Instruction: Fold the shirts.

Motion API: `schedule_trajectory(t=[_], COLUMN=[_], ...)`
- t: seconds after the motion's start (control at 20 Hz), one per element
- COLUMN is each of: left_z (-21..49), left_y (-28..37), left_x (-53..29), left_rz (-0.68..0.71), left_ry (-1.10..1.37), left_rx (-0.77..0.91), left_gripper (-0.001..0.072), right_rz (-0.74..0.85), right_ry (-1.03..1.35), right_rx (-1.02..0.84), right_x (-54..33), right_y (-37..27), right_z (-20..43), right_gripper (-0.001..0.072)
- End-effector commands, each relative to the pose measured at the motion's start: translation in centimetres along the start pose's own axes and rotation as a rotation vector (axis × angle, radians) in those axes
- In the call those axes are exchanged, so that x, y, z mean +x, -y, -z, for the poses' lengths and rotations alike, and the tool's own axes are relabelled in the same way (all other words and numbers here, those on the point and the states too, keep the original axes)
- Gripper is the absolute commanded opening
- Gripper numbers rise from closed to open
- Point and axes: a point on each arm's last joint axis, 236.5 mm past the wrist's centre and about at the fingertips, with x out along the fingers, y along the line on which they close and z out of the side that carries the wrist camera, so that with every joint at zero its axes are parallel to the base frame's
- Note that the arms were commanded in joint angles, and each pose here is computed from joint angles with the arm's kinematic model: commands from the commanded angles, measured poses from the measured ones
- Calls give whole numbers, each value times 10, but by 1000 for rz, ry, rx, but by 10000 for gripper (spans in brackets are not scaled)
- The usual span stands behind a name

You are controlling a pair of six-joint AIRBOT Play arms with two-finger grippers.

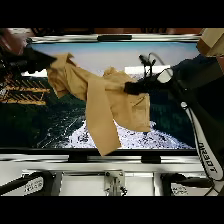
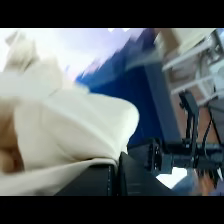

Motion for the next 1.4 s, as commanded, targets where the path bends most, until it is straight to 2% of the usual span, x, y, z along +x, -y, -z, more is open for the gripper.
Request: schedule_trajectory(t=[0.0, 0.15, 0.3, 0.4, 0.5, 0.6, 0.8, 0.9, 1.0, 1.15, 1.25, 1.35], left_z=[-97, -128, -125, -114, -90, -51, 66, 115, 123, 77, 30, -7], left_y=[105, 206, 278, 289, 267, 209, 32, -41, -83, -123, -138, -146], left_x=[-21, -52, -91, -104, -90, -57, 4, 14, 19, 16, 11, 13], left_rz=[137, 320, 431, 429, 389, 279, -69, -180, -243, -341, -373, -353], left_ry=[358, 520, 565, 538, 394, 170, -371, -521, -504, -309, -103, 76], left_rx=[99, 167, 304, 404, 439, 442, 347, 267, 184, 93, 0, -126], left_gripper=[48, 48, 48, 48, 48, 47, 47, 47, 47, 48, 48, 48], right_rz=[23, 2, 44, 103, 139, 131, 102, 78, 42, -26, -94, -187], right_ry=[403, 746, 993, 1063, 969, 725, 45, -119, -206, -209, -177, -77], right_rx=[-74, -191, -393, -482, -491, -433, -155, -117, -73, 37, 111, 278], right_x=[-97, -229, -350, -401, -408, -373, -266, -206, -135, -33, 25, 74], right_y=[-10, -63, -128, -156, -163, -153, -94, -89, -97, -122, -149, -179], right_z=[-116, -190, -201, -184, -151, -106, 28, 77, 121, 172, 187, 176], right_gripper=[59, 59, 59, 59, 59, 59, 58, 58, 58, 58, 59, 59])
